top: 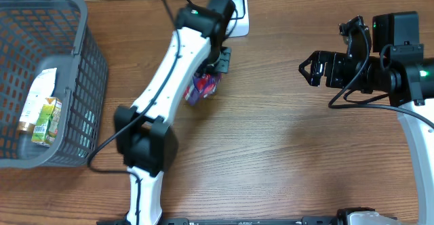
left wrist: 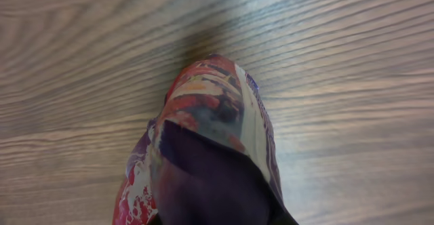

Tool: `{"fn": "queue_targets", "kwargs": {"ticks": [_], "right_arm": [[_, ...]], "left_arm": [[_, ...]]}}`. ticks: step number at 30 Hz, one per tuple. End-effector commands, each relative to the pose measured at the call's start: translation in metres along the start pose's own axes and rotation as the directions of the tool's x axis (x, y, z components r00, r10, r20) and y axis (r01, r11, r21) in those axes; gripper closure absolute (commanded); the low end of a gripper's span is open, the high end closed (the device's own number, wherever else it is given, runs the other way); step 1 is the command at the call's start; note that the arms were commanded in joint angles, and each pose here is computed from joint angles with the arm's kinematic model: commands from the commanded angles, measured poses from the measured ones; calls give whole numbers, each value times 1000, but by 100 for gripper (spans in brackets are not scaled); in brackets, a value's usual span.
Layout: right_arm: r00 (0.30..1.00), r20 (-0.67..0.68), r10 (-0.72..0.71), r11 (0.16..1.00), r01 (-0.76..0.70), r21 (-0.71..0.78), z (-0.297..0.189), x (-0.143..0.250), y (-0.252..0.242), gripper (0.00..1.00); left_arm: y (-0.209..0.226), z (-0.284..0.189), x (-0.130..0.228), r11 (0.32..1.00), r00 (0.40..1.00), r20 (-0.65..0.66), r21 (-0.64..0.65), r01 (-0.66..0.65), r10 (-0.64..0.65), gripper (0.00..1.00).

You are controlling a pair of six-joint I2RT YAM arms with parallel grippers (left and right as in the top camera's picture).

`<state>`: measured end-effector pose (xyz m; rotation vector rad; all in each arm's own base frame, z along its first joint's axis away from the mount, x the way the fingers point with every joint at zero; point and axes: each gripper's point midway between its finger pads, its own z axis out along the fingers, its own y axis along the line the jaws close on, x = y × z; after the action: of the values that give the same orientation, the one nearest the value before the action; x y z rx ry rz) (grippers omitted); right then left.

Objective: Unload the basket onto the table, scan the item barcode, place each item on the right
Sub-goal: 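Carry the purple bag forward and drop it near the scanner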

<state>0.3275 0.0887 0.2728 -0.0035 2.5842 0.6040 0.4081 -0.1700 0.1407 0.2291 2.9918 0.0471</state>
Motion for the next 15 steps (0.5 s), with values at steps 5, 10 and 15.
{"fn": "queue_targets", "kwargs": {"ticks": [5,10,15], "right_arm": [[1000,1,-10,1000,10,6,-3,0,2,0],[1000,5,-11,1000,11,5,-3,-1,2,0],[1000,4,-11,1000,11,5,-3,0,2,0]], "left_arm": [[-8,41,3,1000,997,-80,-22,11,-12,87],[-10,16,-5,1000,999,-47,11,10,-9,32],[0,-38,-27,999,998,68,39,16,-19,15]]}}
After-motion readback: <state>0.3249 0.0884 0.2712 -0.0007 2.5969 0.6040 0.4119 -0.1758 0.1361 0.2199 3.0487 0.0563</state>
